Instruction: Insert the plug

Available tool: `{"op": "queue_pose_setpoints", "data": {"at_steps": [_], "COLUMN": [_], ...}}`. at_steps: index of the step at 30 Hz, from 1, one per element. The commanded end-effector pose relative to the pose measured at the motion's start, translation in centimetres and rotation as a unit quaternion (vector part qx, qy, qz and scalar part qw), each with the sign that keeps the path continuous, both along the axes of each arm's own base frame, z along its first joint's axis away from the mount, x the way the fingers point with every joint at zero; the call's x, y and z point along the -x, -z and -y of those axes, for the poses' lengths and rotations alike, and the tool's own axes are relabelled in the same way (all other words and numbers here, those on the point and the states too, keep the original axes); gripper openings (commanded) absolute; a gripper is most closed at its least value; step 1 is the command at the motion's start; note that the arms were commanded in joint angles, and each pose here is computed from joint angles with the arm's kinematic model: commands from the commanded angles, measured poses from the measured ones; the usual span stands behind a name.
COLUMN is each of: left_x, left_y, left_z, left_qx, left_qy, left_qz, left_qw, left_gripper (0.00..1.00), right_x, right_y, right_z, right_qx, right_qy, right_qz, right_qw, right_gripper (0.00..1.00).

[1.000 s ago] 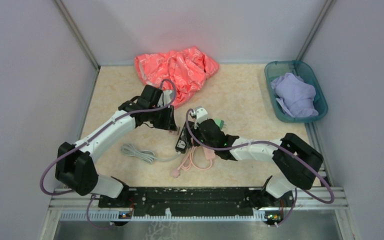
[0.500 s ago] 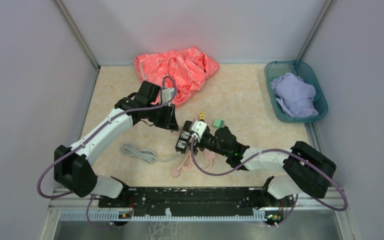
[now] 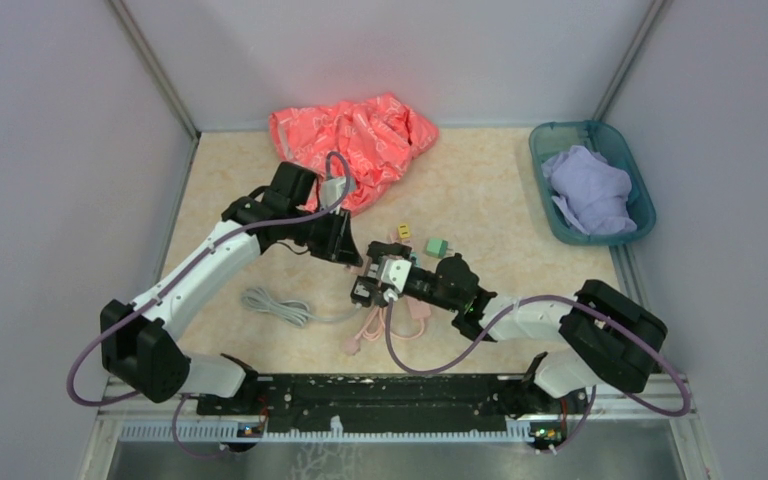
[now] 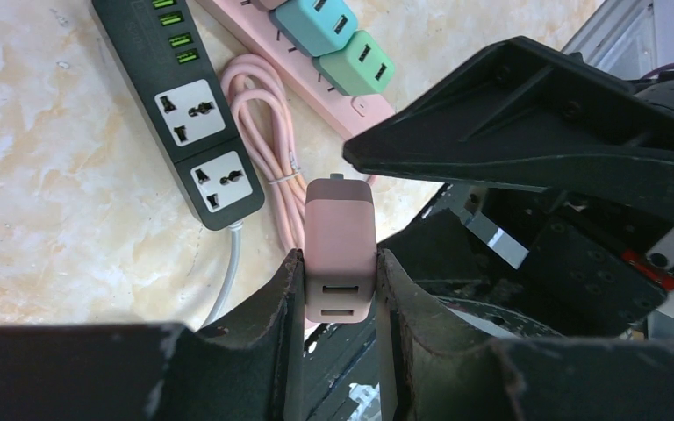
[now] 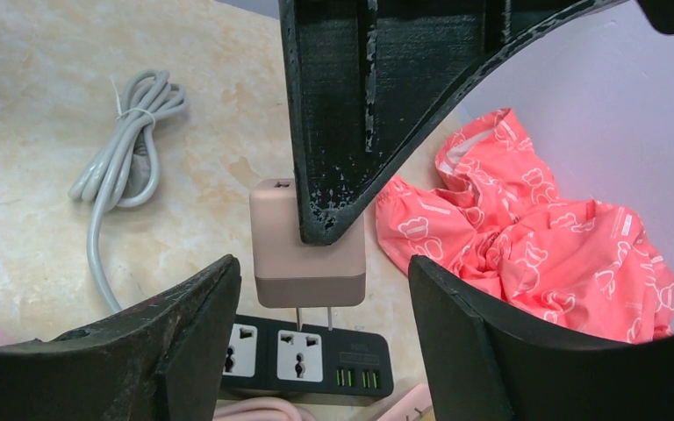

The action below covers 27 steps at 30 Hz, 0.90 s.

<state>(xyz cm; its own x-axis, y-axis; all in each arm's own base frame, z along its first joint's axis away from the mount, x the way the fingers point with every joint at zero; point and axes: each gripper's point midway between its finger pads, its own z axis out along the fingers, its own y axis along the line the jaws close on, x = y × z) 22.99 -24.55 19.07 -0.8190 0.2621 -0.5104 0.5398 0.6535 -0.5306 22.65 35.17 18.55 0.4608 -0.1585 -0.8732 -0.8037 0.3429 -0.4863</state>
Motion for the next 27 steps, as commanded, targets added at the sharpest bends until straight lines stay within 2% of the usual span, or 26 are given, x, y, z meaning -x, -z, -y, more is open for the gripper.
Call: {"op": "queue_pose_setpoints", "data": {"at_steps": [1,11,16,22,27], "left_x": [0.6,1.1,1.1,0.6,0.1], "left_y": [-1.9,-1.8,-1.8,-2.0,-2.6], "left_z": [0.5,0.8,0.8,0.6,0.4], "left_qx": [0.03,0.044,0.045,0.051,0.073], "left_qy": [0.018,0.027,0.021,-0.006,-0.04], "left_qz": [0.013,0.003,0.005,0.024,0.054], "left_qw": [0.999,0.999,0.999,0.998,0.995], "left_gripper": [0.04,0.05,0.11,0.39,0.57], "right_x": [0.0,-0.1,-0.2,-0.4,-0.8], "right_y": [-1.7,-1.4,-1.6,-2.0,-2.1], "right_z": [-0.7,-0.8,-0.7,-0.3,0.1], "right_qx": [-0.014,-0.014,-0.026,-0.051,-0.065], "right_qy": [-0.012,-0.01,-0.005,0.011,0.035], "right_qz": [0.04,0.041,0.031,0.012,-0.011], "right_qw": [0.999,0.999,0.999,0.999,0.997], "right_gripper": [0.69,0.55,0.3,0.2,0.15]}}
